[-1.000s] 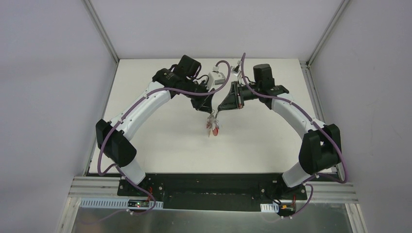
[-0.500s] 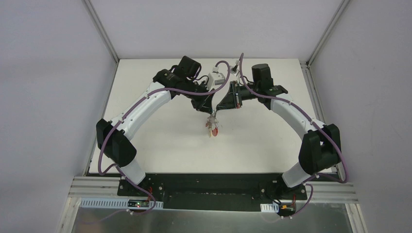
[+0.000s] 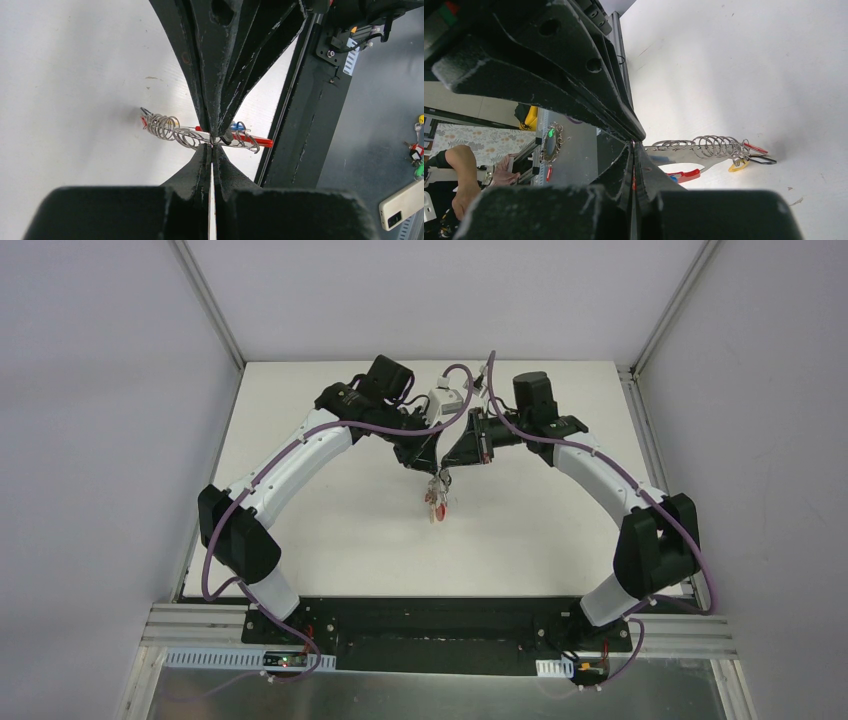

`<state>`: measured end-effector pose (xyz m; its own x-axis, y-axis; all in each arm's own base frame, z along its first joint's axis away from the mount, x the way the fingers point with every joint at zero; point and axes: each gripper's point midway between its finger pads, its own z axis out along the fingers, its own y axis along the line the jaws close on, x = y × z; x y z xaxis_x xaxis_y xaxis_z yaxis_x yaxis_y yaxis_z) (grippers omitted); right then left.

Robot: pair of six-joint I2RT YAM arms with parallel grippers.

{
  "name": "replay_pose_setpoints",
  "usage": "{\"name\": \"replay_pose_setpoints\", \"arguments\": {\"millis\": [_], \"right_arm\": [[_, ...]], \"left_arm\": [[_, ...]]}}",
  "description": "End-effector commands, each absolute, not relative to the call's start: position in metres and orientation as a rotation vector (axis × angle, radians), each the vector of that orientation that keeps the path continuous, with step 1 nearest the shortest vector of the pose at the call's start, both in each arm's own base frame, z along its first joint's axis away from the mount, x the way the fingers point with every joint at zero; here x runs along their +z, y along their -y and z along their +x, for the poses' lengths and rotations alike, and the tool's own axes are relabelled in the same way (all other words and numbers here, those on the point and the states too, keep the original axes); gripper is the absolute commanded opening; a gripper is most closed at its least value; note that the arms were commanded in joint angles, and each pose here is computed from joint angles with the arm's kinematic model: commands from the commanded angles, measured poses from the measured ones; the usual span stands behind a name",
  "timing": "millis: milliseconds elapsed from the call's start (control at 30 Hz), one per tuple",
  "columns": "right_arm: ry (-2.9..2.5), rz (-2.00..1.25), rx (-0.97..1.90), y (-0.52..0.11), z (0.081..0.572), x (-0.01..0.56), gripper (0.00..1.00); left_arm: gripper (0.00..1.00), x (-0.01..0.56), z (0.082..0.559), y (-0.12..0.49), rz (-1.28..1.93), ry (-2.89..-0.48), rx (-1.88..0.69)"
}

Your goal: Put the keys on the keyring

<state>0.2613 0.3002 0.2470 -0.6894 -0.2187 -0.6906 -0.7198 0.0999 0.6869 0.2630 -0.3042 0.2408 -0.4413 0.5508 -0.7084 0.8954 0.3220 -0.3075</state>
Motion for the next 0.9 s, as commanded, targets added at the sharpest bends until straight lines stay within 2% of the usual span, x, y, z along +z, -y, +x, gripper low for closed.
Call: {"name": "replay_pose_setpoints", "arguments": {"millis": [0,867], "right_arm": [[-1.911,-0.946,1.592,-0.307,0.268,0.263,0.0],[-1.945,-0.938,1.513,-0.304,0.271,0.254,0.0]], "left_arm": [[0.0,0.253,0.256,0.31,1.274,-2.064,-0.992],[0.0,0.254,0.256,0.309,1.269,-2.063,-0.988]]}}
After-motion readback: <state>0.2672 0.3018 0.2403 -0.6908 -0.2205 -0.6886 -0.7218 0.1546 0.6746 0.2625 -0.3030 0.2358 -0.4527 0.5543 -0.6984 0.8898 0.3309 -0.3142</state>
